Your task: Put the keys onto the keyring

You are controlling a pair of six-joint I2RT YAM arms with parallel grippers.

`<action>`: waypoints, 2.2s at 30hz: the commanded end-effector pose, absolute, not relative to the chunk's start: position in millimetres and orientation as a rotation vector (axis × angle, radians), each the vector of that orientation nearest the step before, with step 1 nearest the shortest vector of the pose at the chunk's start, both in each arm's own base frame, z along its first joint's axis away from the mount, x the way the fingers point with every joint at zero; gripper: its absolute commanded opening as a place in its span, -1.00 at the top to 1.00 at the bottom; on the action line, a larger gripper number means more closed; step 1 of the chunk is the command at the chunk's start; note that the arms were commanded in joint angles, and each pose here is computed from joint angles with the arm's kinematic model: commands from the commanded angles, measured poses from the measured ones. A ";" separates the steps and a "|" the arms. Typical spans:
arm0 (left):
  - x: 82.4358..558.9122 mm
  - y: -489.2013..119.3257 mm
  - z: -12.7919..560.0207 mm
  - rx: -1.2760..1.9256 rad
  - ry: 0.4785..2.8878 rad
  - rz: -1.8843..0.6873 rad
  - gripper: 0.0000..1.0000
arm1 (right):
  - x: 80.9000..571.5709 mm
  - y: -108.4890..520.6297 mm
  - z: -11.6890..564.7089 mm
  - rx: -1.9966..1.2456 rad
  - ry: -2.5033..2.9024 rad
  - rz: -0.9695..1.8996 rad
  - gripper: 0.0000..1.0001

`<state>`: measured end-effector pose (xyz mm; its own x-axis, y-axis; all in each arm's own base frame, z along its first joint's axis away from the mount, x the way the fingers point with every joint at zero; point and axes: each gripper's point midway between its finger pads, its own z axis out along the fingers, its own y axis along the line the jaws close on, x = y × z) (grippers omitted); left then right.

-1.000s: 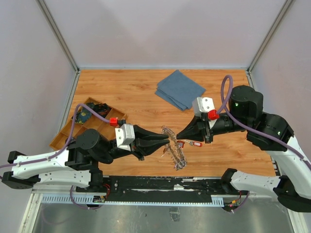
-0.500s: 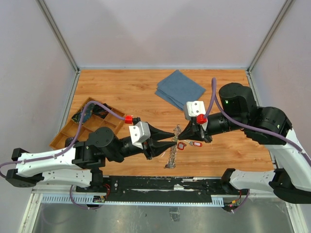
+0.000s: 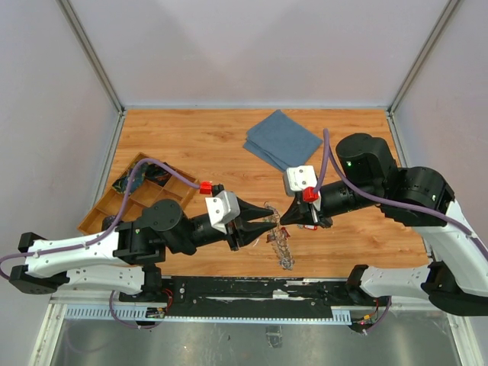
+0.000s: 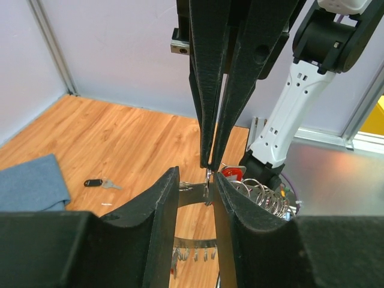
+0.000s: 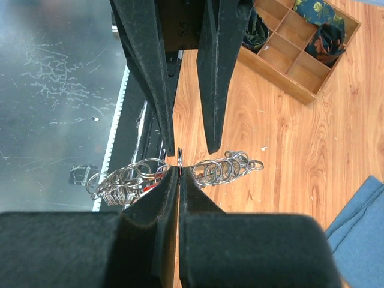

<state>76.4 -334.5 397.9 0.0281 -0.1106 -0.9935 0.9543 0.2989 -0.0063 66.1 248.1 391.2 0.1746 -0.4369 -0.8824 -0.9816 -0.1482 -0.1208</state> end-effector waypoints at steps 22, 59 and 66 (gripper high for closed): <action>69.6 -343.6 405.6 0.946 1.232 -1.048 0.99 | 58.8 250.7 414.8 -1.676 1.240 0.932 0.99; 109.4 -310.8 405.7 0.710 1.275 -0.888 0.99 | 110.6 264.5 386.5 -0.630 1.903 1.157 0.37; 109.2 -307.4 408.3 0.697 1.263 -0.895 0.99 | 111.1 263.3 380.8 -0.617 1.923 1.155 0.60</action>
<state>109.7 -314.4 382.5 0.0441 -0.0747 -0.9962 0.8712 0.4909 0.0018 113.0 263.1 380.1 -0.5479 -0.0291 -0.8360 -0.7450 0.4714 0.4719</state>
